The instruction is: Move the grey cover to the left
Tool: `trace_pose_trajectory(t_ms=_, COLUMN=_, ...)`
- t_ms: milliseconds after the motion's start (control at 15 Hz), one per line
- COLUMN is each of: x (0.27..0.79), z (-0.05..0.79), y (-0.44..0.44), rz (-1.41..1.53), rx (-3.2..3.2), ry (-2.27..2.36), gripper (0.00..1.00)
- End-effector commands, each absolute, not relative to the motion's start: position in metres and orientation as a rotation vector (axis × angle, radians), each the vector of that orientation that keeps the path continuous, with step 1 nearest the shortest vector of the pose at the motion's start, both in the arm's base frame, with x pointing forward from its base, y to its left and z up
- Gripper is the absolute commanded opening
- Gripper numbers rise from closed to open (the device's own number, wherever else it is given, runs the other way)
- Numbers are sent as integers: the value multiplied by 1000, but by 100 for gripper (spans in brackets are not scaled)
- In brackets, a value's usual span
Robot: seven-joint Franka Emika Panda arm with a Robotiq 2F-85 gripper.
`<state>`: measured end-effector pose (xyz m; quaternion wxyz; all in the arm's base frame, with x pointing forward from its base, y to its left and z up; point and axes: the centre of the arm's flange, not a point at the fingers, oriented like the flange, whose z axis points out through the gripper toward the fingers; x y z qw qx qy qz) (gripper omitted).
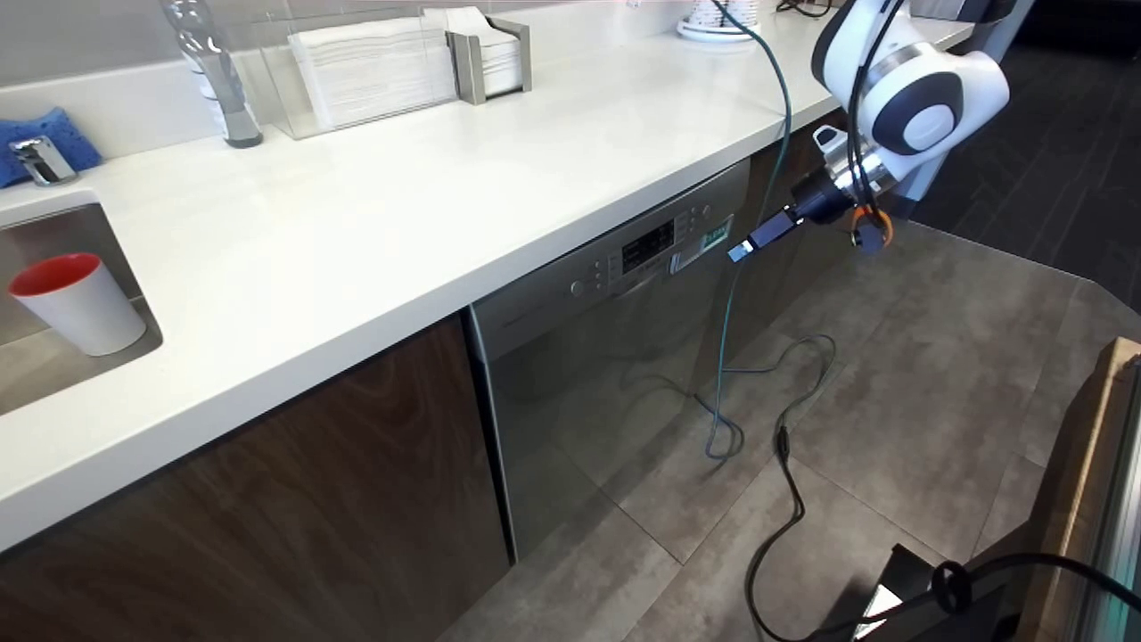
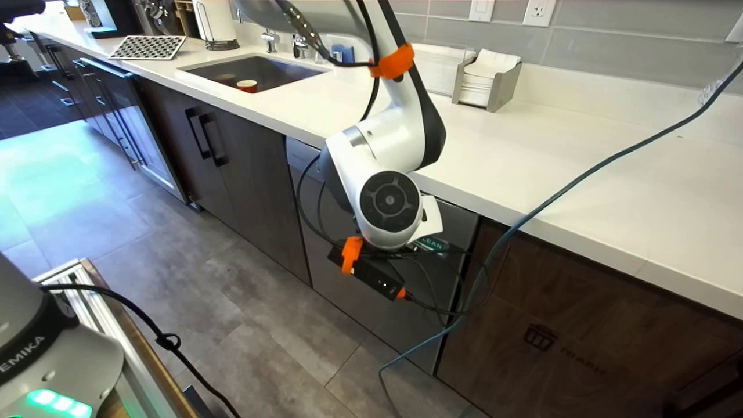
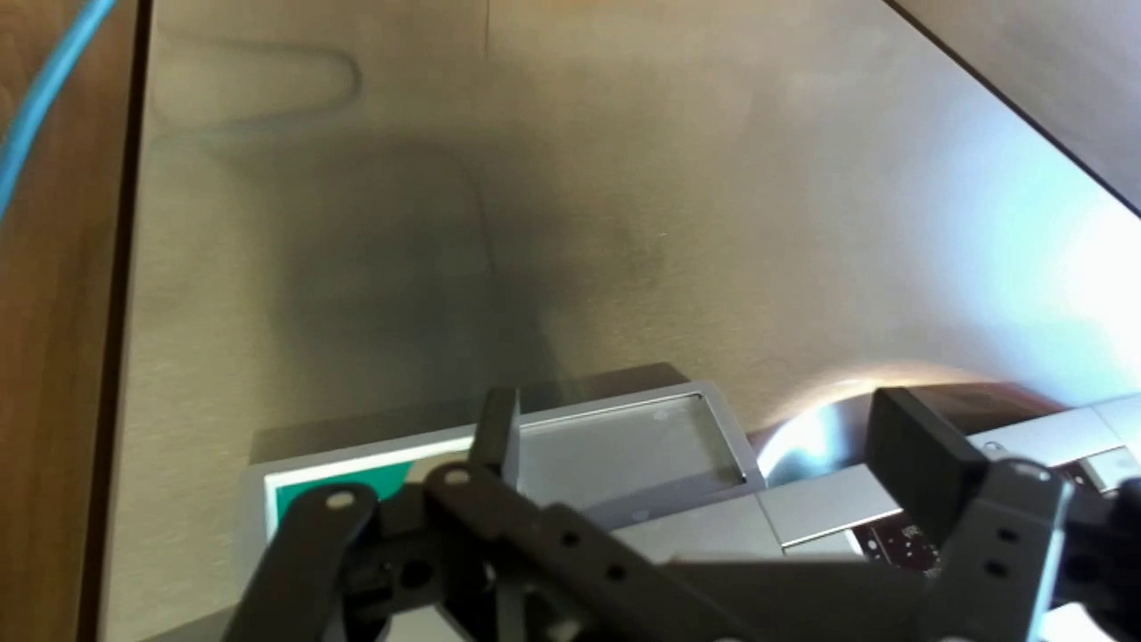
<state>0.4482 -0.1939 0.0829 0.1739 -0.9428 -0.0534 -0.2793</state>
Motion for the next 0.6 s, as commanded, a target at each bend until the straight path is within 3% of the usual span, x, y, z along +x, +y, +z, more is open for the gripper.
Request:
trace_pose_trajectory(t_ms=0, x=431, z=123, y=-187, rz=-749, rx=-2751, ry=-200, gripper=100)
trace_pose_trajectory(t_ms=533, x=409, z=180, y=-174, rz=-744, rx=-2888, ry=-223, gripper=100)
